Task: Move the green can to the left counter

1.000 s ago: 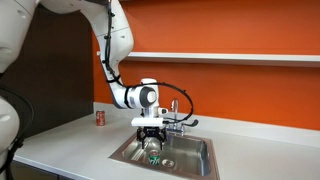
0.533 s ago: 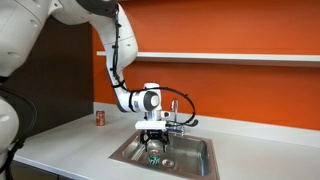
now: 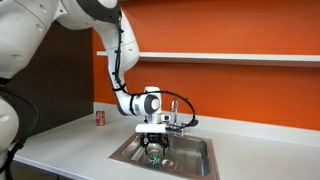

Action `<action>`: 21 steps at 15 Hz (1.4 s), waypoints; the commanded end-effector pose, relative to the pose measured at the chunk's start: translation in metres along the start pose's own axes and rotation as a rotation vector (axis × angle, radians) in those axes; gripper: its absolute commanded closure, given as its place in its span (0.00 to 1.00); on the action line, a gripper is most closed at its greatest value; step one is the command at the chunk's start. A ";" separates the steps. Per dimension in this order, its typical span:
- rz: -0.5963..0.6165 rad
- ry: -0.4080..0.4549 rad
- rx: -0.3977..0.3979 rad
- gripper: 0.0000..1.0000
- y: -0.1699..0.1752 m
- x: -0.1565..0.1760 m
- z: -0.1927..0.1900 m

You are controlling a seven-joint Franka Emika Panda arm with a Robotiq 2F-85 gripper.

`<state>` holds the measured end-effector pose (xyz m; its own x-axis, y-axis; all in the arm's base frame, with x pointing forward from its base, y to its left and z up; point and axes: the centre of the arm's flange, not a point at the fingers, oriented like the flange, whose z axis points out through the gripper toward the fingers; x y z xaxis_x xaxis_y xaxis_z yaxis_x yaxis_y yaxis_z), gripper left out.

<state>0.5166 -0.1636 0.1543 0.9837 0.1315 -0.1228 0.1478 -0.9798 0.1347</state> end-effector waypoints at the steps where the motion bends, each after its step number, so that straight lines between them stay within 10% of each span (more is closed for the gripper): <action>1: 0.019 -0.015 0.007 0.00 0.000 0.005 0.002; 15: 0.025 -0.032 0.008 0.00 -0.004 0.001 0.008; 16: 0.026 -0.034 0.008 0.25 -0.005 0.001 0.009; 21: 0.021 -0.040 0.021 0.58 -0.009 0.001 0.014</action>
<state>0.5129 -0.1605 0.1419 0.9821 0.1205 -0.1449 0.1394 -0.9820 0.1278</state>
